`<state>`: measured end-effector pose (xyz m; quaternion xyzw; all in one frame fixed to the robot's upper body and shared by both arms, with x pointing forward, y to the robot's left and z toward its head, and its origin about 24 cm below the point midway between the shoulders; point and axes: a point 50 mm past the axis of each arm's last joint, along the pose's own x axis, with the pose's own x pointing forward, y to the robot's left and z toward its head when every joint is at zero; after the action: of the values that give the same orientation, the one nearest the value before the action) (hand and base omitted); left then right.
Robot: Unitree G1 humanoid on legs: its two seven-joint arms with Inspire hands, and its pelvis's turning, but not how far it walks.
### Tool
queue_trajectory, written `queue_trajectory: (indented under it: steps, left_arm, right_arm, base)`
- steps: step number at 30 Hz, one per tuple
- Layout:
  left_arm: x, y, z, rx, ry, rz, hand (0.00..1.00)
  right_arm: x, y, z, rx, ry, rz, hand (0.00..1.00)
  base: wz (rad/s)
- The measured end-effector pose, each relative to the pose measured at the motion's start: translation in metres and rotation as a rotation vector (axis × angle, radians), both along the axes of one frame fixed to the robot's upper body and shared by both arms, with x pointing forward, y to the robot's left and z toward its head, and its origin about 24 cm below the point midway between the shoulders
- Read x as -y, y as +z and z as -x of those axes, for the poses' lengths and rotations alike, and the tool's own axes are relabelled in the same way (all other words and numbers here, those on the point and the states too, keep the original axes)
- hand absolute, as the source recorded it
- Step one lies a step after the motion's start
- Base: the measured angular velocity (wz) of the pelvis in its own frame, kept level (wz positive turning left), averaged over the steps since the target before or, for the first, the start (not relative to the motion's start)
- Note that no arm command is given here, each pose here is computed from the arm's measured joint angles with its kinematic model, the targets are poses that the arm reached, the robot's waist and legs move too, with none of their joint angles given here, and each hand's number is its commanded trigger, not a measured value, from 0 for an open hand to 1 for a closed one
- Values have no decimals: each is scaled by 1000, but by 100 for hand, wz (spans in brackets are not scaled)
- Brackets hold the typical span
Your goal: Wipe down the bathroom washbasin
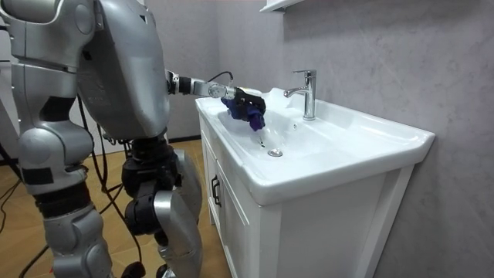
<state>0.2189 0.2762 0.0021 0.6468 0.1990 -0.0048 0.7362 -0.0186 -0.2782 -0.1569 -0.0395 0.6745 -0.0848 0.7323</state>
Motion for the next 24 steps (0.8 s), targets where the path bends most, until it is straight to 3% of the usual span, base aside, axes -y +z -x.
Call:
queue_trajectory:
  steps: [7, 14, 24]
  left_arm:
    - [8, -8, -10, -18, 21, 37, 100]
    - [3, -21, -10, -105, 63, 52, 100]
    - [-2, -25, -15, -125, 83, 58, 100]
  right_arm:
    - [-9, -3, 4, -29, 8, -19, 0]
    - [-9, -3, 5, -28, 10, -26, 0]
    - [-8, -2, 11, -29, -11, -4, 0]
  base:
    - [-7]
    - [-13]
    - [-9]
